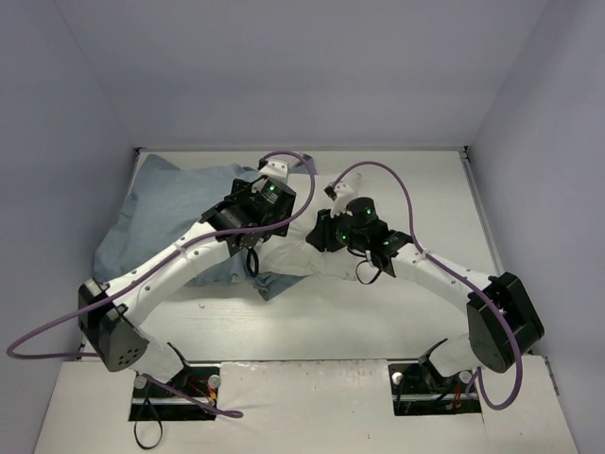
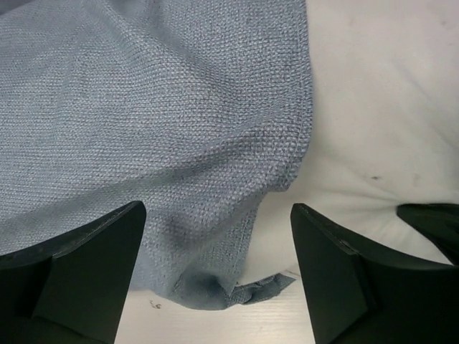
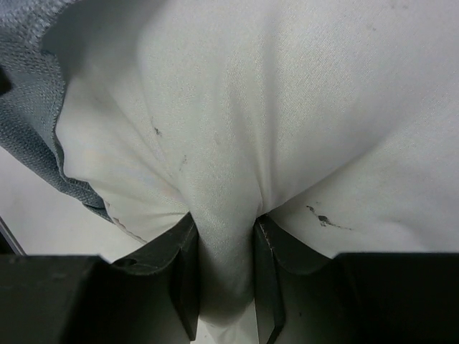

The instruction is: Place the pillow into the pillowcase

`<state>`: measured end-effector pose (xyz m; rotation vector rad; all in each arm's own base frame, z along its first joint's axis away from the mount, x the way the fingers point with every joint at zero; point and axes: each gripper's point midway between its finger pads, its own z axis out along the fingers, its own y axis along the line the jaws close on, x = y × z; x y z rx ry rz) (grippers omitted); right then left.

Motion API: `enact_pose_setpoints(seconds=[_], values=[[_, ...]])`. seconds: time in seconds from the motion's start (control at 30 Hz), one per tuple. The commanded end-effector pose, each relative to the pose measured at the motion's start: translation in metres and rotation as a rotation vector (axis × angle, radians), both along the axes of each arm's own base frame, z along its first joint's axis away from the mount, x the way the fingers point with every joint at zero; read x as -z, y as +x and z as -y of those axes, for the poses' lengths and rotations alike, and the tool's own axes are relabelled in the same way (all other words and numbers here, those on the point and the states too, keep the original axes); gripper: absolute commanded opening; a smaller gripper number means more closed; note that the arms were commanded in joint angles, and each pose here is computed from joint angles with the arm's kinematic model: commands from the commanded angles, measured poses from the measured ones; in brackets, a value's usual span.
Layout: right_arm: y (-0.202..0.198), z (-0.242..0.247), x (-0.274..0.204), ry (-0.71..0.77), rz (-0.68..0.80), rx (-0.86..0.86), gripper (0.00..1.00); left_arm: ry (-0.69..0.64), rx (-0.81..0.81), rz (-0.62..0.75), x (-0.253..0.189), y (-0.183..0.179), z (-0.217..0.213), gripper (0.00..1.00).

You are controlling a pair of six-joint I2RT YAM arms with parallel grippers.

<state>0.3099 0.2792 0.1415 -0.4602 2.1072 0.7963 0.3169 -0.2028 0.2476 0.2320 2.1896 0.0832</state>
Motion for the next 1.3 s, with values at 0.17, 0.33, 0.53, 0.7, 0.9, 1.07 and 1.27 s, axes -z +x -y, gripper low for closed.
enact_pose_setpoints(seconds=[0.17,0.33,0.53,0.7,0.9,1.07,1.27], values=[[0.005,-0.005,-0.023,0.049,0.068,-0.021,0.26,0.104,-0.094,0.033,0.013,0.027,0.001,0.79],[0.002,-0.005,-0.023,0.057,0.058,-0.024,0.26,0.183,-0.209,0.079,0.01,0.04,-0.027,0.79],[-0.001,-0.002,-0.022,0.054,0.063,-0.025,0.26,0.165,-0.31,0.055,0.019,0.041,-0.067,0.79],[-0.001,-0.003,-0.021,0.054,0.06,-0.031,0.26,0.17,-0.33,0.017,0.034,0.039,-0.079,0.79],[0.001,-0.001,-0.02,0.041,0.072,-0.019,0.4,0.116,-0.298,-0.046,0.048,0.032,-0.078,0.05],[0.001,-0.016,-0.018,0.07,0.041,-0.084,0.0,-0.128,-0.099,-0.131,0.041,0.019,-0.015,0.0],[0.013,-0.066,-0.115,0.306,0.156,-0.205,0.0,-0.559,0.328,-0.152,-0.066,-0.014,0.123,0.0]])
